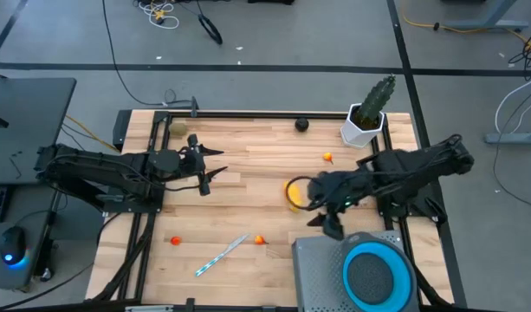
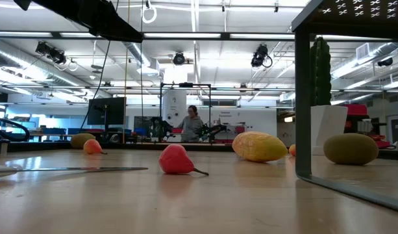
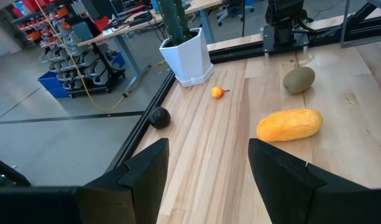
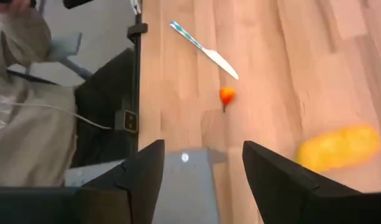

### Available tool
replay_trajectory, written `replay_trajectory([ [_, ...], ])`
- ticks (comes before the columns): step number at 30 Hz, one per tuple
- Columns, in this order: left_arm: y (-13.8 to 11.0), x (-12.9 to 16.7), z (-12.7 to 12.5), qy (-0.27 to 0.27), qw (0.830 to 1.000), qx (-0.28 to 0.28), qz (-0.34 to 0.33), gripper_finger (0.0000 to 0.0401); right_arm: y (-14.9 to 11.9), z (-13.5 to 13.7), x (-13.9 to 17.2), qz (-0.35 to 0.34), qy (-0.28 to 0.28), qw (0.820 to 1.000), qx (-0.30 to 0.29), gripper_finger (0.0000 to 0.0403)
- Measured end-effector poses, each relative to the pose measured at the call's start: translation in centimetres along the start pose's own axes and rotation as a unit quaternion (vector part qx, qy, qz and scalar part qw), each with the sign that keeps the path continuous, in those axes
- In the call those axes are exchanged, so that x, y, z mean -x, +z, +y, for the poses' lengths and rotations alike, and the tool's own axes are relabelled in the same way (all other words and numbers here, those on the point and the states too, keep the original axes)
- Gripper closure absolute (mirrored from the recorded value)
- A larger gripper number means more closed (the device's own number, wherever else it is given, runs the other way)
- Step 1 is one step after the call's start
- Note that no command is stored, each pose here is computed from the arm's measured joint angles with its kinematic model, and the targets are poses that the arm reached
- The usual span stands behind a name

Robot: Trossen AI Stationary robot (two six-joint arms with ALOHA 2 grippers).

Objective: Pick & Place Fruit
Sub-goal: Adjust the shelf on the table

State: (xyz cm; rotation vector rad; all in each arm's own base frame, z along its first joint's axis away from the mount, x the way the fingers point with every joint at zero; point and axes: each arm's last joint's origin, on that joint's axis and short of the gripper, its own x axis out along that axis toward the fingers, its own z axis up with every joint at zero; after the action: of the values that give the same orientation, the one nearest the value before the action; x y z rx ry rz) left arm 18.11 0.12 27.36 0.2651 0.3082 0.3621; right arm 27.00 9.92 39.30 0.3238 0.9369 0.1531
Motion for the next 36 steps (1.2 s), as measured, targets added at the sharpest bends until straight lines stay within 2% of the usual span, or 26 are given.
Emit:
replay_trajectory([
  [5, 0.0, 0.0, -0.1, -0.014, 1.000, 0.006, -0.003, 0.0170, 0.2, -0.2, -4.7, 0.066, -0.031, 0.997, 0.023, 0.0176],
  [10, -0.1, -0.6, -0.7, -0.064, 0.998, 0.011, -0.003, 0.0170, -0.4, -0.5, -8.5, 0.146, -0.034, 0.988, 0.030, 0.0176],
  [13, 0.0, -1.4, -1.4, -0.116, 0.993, 0.019, -0.015, 0.0170, -0.7, -0.7, -9.4, 0.175, -0.039, 0.983, 0.040, 0.0176],
  [19, -0.2, -4.2, -4.0, -0.274, 0.960, 0.028, -0.050, 0.0170, -0.3, -1.6, -7.6, 0.160, -0.091, 0.982, 0.030, 0.0177],
  [23, -0.9, -6.4, -5.9, -0.342, 0.937, 0.039, -0.060, 0.0170, 0.1, -1.7, -5.1, 0.138, -0.133, 0.981, 0.032, 0.0182],
  [25, -1.3, -7.2, -7.0, -0.364, 0.928, 0.027, -0.074, 0.0170, 0.2, -1.7, -3.9, 0.124, -0.156, 0.979, 0.033, 0.0184],
  [28, -1.5, -8.1, -8.8, -0.387, 0.915, 0.000, -0.114, 0.0170, 0.2, -1.9, -2.1, 0.092, -0.191, 0.977, 0.027, 0.0185],
  [32, -1.7, -8.6, -11.3, -0.391, 0.904, -0.028, -0.171, 0.0170, 0.2, -2.1, -0.7, 0.051, -0.227, 0.972, 0.011, 0.0185],
  [36, -2.6, -9.3, -13.5, -0.357, 0.916, -0.037, -0.180, 0.0170, 0.2, -2.2, 0.1, 0.028, -0.244, 0.969, 0.005, 0.0185],
])
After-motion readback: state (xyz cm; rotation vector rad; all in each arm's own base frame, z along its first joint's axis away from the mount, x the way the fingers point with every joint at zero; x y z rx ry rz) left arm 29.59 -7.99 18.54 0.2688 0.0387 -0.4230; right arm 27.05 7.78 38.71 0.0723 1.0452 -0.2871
